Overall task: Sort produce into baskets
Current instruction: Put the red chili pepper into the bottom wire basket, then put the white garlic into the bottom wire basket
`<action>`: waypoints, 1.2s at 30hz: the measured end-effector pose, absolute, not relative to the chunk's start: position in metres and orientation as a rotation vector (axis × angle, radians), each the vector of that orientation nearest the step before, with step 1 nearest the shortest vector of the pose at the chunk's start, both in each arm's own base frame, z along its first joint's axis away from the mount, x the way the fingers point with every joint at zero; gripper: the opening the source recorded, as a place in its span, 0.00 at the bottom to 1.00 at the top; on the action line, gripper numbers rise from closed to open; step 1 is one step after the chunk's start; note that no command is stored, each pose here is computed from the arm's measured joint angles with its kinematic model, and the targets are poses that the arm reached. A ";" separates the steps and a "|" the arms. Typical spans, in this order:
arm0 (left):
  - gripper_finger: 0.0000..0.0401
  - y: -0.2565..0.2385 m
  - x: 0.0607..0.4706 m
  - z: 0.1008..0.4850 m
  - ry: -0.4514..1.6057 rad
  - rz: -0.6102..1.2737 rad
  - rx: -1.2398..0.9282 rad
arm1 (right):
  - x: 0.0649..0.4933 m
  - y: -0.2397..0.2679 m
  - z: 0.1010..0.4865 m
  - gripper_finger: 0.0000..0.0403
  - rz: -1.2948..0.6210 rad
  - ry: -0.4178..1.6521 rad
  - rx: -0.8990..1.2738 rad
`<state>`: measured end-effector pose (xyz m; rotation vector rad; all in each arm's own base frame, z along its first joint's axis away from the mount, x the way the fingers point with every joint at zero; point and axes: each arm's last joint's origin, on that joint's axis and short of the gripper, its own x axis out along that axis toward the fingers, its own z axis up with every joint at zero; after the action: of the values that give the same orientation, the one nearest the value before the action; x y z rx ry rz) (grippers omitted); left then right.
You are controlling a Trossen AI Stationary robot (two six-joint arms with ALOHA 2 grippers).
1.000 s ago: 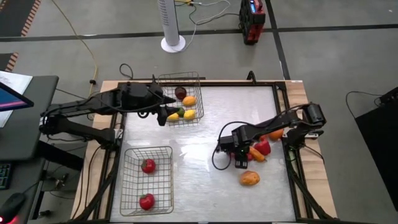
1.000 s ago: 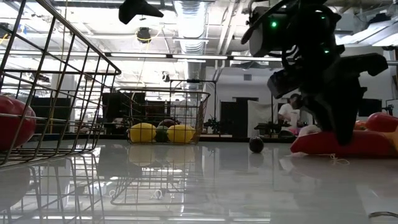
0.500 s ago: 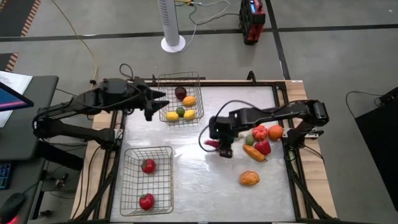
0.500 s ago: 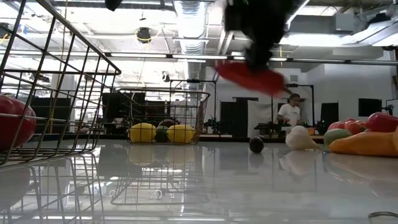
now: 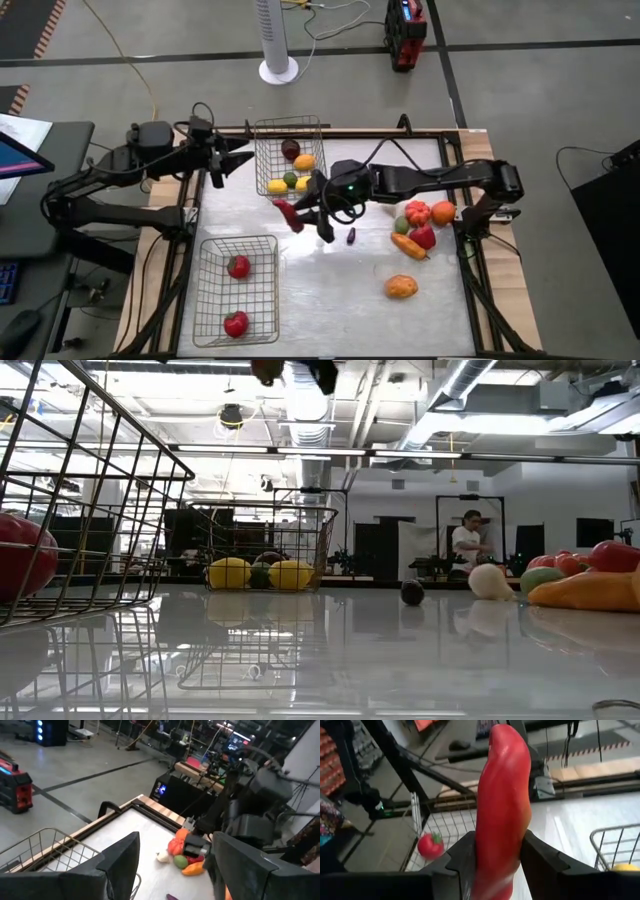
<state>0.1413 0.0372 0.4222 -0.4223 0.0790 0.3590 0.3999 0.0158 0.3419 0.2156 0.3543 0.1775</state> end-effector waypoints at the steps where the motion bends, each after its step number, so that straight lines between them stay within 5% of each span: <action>1: 0.59 0.037 0.141 0.422 0.077 0.359 -0.424 | 0.405 0.016 0.338 0.41 0.182 0.342 0.216; 13: 0.59 0.040 0.146 0.419 0.076 0.417 -0.492 | 0.466 0.012 0.313 0.41 0.507 0.298 0.167; 25: 0.59 0.044 0.150 0.417 0.051 0.544 -0.522 | 0.509 0.008 0.289 0.43 0.612 0.262 0.063; 36: 0.59 0.044 0.150 0.417 0.061 0.538 -0.492 | 0.525 0.010 0.270 0.70 0.590 0.296 0.088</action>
<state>0.1496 0.0441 0.4173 -0.4915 0.0611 0.5377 0.5246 0.0098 0.2700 0.0876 0.2958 0.5897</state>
